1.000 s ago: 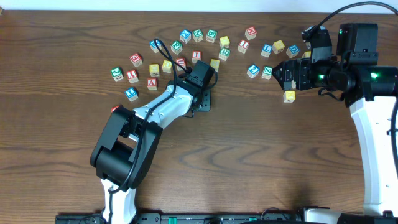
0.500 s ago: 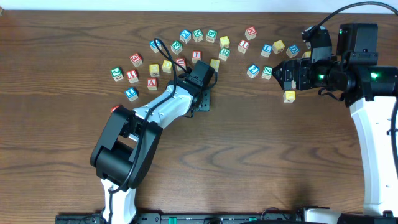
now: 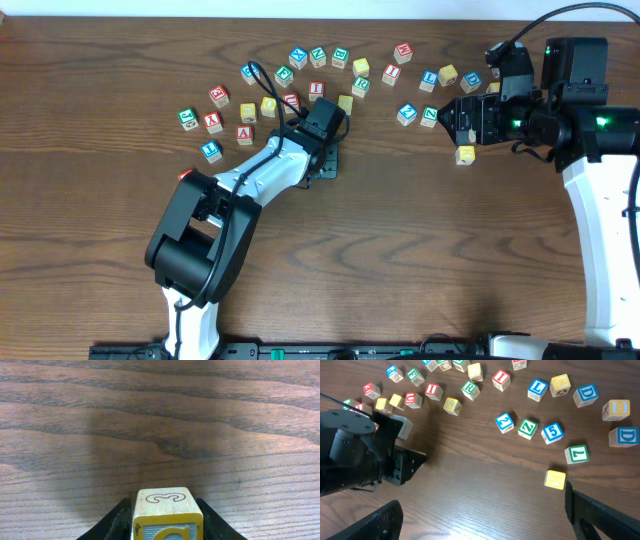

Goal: Spell out CORL
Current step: 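Carry the yellow C block to the table center and lower it, then open the left gripper and move it back toward the left blocks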

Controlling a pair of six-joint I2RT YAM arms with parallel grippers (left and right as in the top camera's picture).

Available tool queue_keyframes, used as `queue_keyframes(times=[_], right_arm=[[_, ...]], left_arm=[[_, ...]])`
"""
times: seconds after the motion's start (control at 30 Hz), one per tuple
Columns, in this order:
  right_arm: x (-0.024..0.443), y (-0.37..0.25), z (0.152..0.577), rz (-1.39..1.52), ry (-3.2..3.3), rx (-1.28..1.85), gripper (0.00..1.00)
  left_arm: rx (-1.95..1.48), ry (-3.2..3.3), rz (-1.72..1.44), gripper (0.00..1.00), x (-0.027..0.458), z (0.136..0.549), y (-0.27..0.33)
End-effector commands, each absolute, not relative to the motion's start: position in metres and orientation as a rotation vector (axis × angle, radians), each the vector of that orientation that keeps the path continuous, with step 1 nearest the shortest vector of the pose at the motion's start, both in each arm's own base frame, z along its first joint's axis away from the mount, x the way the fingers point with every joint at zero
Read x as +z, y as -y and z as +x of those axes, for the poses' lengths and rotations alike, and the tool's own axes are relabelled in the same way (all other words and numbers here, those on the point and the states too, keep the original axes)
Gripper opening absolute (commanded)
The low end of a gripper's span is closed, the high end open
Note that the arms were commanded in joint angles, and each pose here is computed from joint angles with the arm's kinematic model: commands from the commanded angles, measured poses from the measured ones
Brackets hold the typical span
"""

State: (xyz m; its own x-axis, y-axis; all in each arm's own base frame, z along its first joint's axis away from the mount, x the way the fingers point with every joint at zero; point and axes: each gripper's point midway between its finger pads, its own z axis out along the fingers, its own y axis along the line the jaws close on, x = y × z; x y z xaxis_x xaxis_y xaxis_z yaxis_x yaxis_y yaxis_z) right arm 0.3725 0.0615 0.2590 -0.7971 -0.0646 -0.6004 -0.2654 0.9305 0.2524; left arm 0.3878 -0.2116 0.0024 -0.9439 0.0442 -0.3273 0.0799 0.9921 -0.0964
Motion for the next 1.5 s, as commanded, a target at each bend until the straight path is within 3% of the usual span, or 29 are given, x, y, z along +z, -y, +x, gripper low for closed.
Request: queue_keyframes(times=[0.0,0.23,0.37,0.73,1.13,1.33,1.47], right_arm=[[0.266,-0.06,0.375,-0.249,-2.451,0.427,0.99],[0.266,-0.06,0.375,-0.249,-2.452,0.426,0.99],[0.266,-0.06,0.375,-0.249,-2.451,0.426,0.99],[0.266,-0.06,0.375,-0.249,-2.451,0.427,0.99],[0.268,-0.061,0.378,-0.251,-2.436,0.424,0.99],[0.272,-0.061,0.382,-0.256,-2.411,0.419,0.99],[0.272,-0.061,0.382,-0.256,-2.411,0.424,0.99]], left_arm=[[-0.119,-2.81,0.122,0.39,-0.004,0.39,0.21],[-0.12,-2.808,0.121,0.39,-0.003,0.39,0.21],[-0.135,-2.786,0.119,0.45,0.008,0.393,0.211],[-0.25,-2.575,0.052,0.55,0.106,0.412,0.201],[-0.204,-2.52,-0.044,0.56,0.186,0.408,0.139],[-0.126,-2.542,-0.035,0.56,0.234,0.433,0.107],[-0.087,-2.566,0.0,0.56,0.237,0.458,0.102]])
